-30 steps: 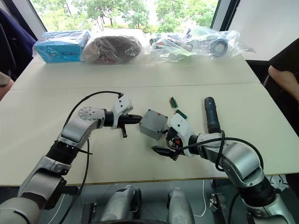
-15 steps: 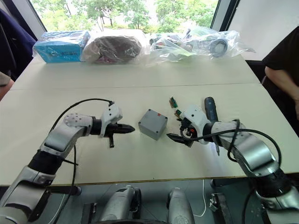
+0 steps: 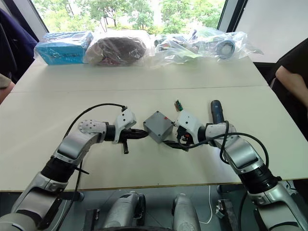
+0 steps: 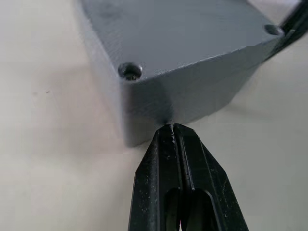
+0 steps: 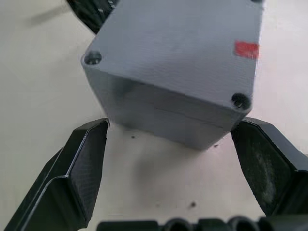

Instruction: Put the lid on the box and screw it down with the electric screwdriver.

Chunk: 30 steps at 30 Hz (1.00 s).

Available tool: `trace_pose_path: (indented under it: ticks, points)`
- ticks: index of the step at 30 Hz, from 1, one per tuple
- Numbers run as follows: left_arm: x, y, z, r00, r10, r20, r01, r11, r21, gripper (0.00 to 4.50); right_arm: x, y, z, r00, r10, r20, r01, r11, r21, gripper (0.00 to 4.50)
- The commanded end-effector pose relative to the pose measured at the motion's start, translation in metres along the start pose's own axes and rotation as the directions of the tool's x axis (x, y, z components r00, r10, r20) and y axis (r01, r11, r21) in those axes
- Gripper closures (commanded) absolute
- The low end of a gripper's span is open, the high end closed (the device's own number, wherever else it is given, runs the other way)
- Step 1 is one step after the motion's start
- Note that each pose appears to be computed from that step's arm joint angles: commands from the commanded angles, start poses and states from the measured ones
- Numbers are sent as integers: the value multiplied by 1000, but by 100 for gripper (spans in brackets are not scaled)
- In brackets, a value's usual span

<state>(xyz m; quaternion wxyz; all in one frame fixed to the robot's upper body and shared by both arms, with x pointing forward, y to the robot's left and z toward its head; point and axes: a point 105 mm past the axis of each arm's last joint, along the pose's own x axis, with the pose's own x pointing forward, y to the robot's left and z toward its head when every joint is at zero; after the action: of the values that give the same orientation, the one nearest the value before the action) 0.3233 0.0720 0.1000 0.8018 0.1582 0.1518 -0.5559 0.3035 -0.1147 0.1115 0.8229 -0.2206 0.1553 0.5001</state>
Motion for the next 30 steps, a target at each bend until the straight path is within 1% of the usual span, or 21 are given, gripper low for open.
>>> trace_pose_path:
  ticks: [1, 10, 18, 27, 30]
  points:
    - [-5, 9, 19, 998, 27, 50, -30, 998, 55, 450, -2, 9, 16, 998, 11, 59, -10, 1000, -16, 44]
    - [-6, 16, 24, 998, 39, 54, -43, 997, 65, 450, 0, 14, 20, 997, -22, 75, 21, 1000, 13, 44]
    - [-4, 15, 26, 998, 29, 59, -33, 997, 69, 450, 1, 14, 17, 996, -46, 73, 44, 999, 30, 44]
    - [-1, 16, 29, 997, 35, 65, -40, 997, 71, 450, 1, 16, 19, 995, -59, 80, 56, 997, 47, 44]
    - [0, 20, 31, 996, 49, 69, -55, 996, 77, 450, -1, 14, 23, 992, -82, 93, 77, 995, 56, 44]
